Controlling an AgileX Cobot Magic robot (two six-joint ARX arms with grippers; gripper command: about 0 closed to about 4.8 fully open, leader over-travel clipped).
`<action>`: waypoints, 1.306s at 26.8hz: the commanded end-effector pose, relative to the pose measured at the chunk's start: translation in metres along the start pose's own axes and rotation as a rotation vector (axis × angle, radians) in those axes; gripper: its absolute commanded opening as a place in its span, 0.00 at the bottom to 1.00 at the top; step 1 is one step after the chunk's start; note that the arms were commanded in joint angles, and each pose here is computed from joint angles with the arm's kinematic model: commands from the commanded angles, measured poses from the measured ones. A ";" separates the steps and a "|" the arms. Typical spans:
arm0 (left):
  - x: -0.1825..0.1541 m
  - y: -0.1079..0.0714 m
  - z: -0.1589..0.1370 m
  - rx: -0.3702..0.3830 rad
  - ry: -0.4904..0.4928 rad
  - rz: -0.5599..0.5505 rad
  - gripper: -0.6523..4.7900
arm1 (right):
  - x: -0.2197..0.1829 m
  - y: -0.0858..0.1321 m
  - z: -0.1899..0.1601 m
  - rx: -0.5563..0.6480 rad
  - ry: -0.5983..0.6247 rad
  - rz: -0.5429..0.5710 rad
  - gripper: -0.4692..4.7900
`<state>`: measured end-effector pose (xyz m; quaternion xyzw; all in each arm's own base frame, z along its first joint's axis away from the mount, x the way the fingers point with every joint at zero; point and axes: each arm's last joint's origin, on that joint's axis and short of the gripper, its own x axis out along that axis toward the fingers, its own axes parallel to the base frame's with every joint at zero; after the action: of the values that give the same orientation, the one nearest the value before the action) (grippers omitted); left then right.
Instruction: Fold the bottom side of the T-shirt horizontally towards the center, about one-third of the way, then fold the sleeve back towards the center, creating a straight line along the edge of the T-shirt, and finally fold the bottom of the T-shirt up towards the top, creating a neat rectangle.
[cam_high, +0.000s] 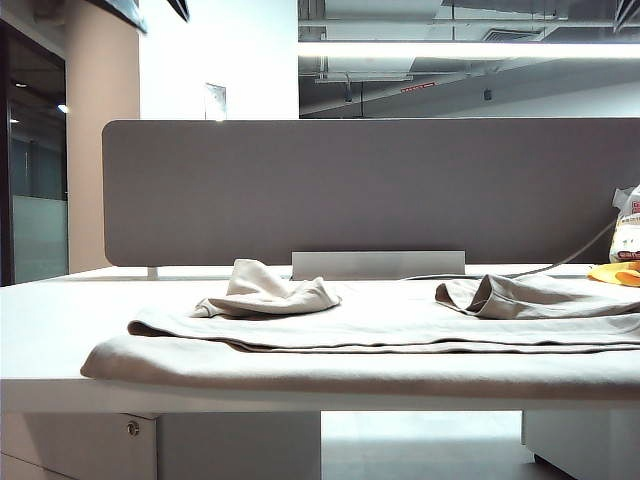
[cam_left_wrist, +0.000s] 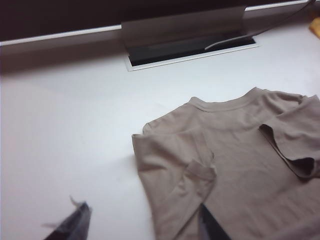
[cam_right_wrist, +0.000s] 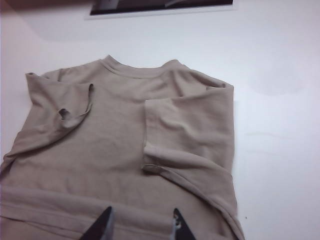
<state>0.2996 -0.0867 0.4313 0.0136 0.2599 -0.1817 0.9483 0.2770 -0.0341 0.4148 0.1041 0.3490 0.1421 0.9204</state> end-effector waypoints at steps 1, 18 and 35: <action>-0.014 -0.005 -0.018 -0.008 -0.024 -0.016 0.61 | -0.018 0.010 -0.005 -0.032 -0.009 0.003 0.37; -0.052 -0.021 -0.130 -0.082 -0.007 -0.111 0.61 | -0.016 0.011 -0.161 -0.001 -0.169 -0.037 0.35; 0.007 -0.068 -0.249 -0.074 0.128 -0.108 0.63 | 0.036 -0.026 -0.236 0.281 -0.060 -0.069 0.53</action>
<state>0.1589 -0.1216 0.2174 -0.0175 0.3346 -0.2217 0.9158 0.1474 -0.0240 0.2120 0.2035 0.3541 0.0614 0.9107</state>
